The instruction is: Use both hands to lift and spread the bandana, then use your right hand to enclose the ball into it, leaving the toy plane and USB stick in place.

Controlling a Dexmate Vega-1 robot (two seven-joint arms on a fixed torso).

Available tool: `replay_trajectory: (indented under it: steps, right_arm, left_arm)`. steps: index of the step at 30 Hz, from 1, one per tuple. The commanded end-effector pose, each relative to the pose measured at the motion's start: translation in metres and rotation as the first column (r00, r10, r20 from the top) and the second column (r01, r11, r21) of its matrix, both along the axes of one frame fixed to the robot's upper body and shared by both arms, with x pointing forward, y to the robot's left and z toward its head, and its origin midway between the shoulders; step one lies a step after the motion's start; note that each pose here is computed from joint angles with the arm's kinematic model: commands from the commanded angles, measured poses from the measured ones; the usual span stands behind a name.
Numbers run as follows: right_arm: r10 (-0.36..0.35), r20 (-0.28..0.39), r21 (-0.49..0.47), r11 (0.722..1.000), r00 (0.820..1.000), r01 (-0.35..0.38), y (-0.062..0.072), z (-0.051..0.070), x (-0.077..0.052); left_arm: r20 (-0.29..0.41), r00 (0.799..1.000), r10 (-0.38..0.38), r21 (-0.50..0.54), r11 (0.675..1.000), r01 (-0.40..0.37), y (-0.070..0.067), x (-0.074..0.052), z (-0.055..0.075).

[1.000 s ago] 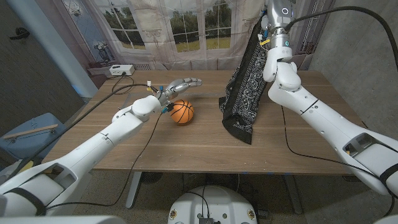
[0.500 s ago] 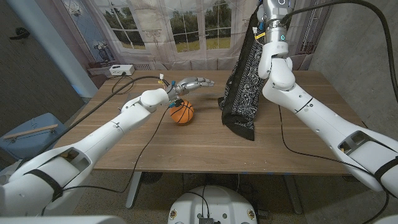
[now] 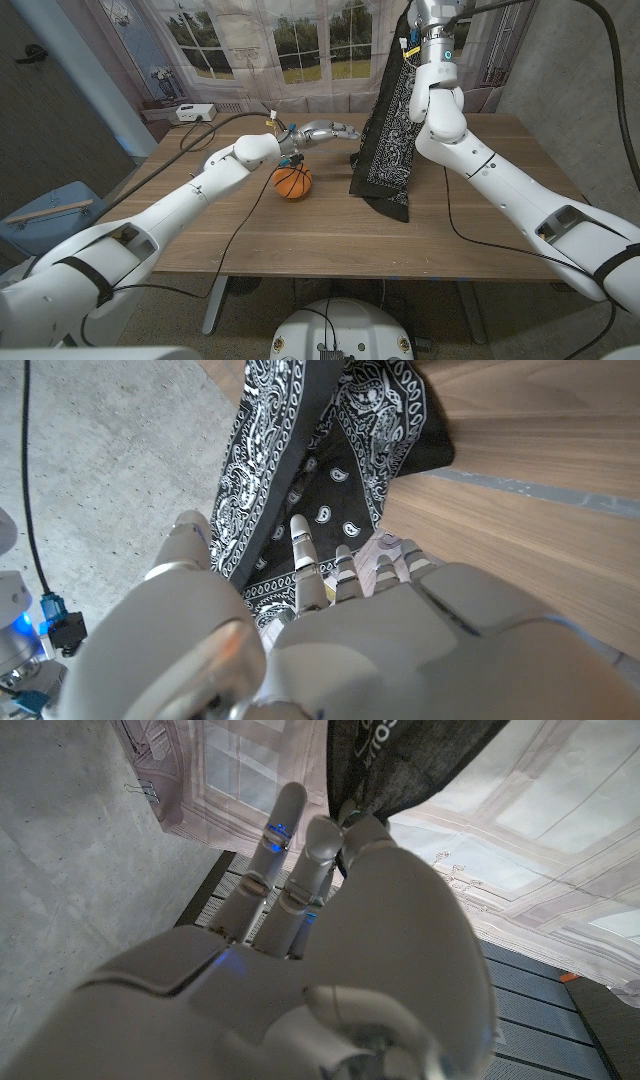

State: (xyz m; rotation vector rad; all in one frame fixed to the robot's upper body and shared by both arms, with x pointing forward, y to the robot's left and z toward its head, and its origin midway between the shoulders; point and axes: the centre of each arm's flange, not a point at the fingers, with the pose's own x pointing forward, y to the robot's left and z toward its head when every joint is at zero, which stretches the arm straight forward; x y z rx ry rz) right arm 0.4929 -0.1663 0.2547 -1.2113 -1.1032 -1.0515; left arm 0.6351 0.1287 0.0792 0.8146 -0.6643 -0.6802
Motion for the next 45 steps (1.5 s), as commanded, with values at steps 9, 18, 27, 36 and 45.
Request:
replay_trajectory:
  steps: [9,18,27,36,45]
  right_arm:
    - [0.064,0.097,-0.069,0.996,0.993,-0.058,0.018,0.004,-0.022]
    - [0.119,0.16,-0.079,0.991,0.98,-0.107,0.023,0.005,-0.04]
    - [0.122,0.198,-0.067,0.992,0.973,-0.11,0.025,0.011,-0.048]
    - [0.119,0.229,-0.05,0.993,0.966,-0.11,0.021,0.016,-0.054]
    - [0.1,0.232,-0.021,0.995,0.968,-0.098,0.01,0.015,-0.05]
  left_arm:
    - [0.061,0.996,0.067,0.103,0.992,-0.073,-0.023,-0.009,0.005]
    - [0.053,0.996,0.068,0.116,0.991,-0.074,-0.03,0.0,0.007]
    - [0.027,0.999,0.036,0.156,0.987,-0.04,-0.043,0.011,0.006]
    - [-0.038,0.999,0.017,0.249,0.968,-0.007,-0.057,0.023,-0.003]
    - [-0.001,1.0,0.017,0.196,0.98,-0.016,-0.051,0.024,-0.005]
